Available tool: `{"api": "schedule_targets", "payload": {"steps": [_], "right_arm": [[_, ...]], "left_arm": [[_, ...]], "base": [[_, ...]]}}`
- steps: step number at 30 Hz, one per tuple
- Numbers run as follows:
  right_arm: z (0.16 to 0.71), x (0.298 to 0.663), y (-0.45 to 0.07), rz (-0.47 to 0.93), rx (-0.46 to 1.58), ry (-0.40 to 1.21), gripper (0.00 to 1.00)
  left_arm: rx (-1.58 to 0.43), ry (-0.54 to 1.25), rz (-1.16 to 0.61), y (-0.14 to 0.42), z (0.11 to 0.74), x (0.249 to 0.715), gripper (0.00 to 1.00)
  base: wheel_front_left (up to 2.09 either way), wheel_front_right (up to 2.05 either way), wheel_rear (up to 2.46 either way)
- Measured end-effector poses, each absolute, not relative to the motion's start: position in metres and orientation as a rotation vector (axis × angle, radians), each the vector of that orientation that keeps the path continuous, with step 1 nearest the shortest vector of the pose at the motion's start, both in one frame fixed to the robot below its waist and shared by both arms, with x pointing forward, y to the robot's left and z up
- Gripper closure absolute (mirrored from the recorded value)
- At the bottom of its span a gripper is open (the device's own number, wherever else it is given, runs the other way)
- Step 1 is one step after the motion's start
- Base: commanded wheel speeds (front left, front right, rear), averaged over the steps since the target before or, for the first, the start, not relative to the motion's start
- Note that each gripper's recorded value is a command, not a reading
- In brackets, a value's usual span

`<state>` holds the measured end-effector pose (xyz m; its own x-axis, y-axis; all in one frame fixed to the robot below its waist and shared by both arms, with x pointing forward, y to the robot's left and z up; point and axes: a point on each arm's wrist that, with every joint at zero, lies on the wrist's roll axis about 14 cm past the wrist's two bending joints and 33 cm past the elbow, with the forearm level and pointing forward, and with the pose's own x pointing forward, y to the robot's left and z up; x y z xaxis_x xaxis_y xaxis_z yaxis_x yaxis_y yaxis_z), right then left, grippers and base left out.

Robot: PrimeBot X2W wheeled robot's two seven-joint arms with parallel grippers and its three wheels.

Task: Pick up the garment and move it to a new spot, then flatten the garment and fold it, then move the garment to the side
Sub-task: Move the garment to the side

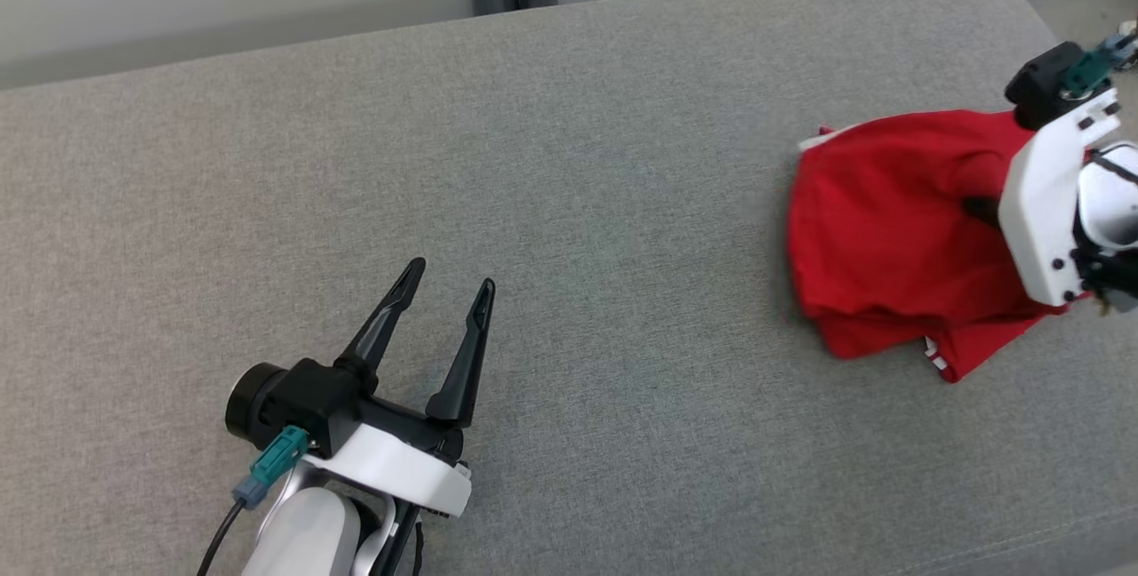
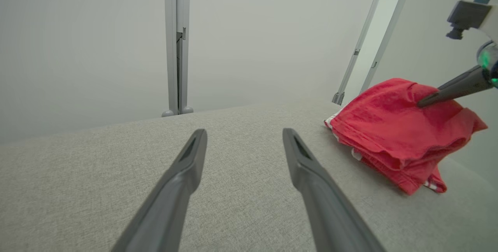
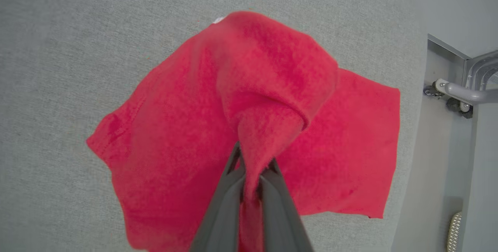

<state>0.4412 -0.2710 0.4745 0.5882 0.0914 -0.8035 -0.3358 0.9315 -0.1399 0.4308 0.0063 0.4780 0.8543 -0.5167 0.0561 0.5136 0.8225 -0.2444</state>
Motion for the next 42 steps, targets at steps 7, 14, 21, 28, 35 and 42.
{"api": "schedule_targets", "payload": {"steps": [7, 14, 21, 28, 35, 42], "right_arm": [[0.479, 0.451, -0.299, 0.211, -0.464, 0.944, 1.0], [0.472, 0.46, -0.329, 0.129, -0.556, 0.996, 1.0], [0.463, 0.468, -0.341, 0.068, -0.577, 1.019, 1.0], [0.453, 0.469, -0.35, 0.006, -0.56, 1.051, 0.0], [0.454, 0.469, -0.348, -0.015, -0.544, 1.042, 0.0], [0.488, 0.479, -0.34, -0.004, -0.542, 0.892, 0.0]], "left_arm": [[-0.255, 0.019, -0.54, 0.01, 0.473, 0.437, 0.0], [-0.258, 0.027, -0.543, 0.009, 0.468, 0.442, 0.0], [-0.258, 0.037, -0.539, 0.011, 0.464, 0.443, 0.0], [-0.254, 0.031, -0.53, 0.015, 0.467, 0.442, 0.0], [-0.253, 0.024, -0.526, 0.017, 0.471, 0.44, 0.0], [-0.249, 0.004, -0.519, 0.019, 0.482, 0.432, 0.0]], "base": [[0.0, 0.0, 0.0], [0.0, 0.0, 0.0], [0.0, 0.0, 0.0], [0.0, 0.0, 0.0], [0.0, 0.0, 0.0], [0.0, 0.0, 0.0]]}}
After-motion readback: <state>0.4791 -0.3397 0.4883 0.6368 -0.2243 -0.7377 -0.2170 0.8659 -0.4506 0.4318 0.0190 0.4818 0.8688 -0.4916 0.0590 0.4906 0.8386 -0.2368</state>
